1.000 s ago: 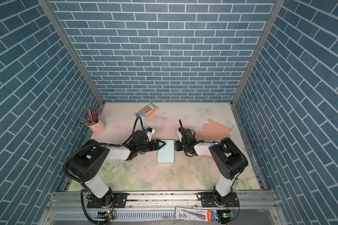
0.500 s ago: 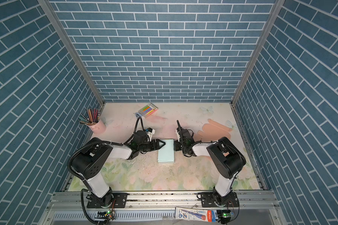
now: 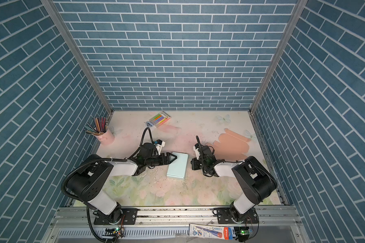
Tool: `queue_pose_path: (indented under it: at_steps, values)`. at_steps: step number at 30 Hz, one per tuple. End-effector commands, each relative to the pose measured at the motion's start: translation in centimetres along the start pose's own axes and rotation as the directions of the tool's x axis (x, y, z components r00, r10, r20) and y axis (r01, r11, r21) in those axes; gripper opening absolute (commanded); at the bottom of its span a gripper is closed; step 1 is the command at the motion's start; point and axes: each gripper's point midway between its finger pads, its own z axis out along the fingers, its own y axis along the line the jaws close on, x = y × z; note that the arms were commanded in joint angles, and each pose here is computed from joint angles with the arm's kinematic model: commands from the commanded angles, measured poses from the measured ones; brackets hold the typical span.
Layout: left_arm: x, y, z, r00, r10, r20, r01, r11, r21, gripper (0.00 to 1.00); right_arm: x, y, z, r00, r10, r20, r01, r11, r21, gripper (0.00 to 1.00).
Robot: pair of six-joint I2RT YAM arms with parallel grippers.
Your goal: Fold the paper box
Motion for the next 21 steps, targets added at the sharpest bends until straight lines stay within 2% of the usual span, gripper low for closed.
queue_pose_path:
  at_steps: [1, 10, 21]
  values:
    - [1.7, -0.2, -0.6, 0.999, 0.013, -0.029, -0.013, 1.000, -0.001, 0.89, 1.0, 0.2, -1.0, 0.999, 0.035, -0.009, -0.036, 0.999, -0.007, 0.08]
    - [4.4, -1.7, -1.1, 0.998, 0.017, -0.062, -0.016, 1.000, 0.012, 0.88, 3.6, 1.4, -1.1, 0.998, 0.037, -0.050, -0.038, 0.999, -0.019, 0.08]
    - [5.5, -3.1, -0.2, 0.997, 0.020, -0.081, -0.017, 0.999, 0.038, 0.85, 3.7, 4.2, -0.1, 0.998, -0.001, -0.067, -0.003, 0.998, -0.070, 0.07]
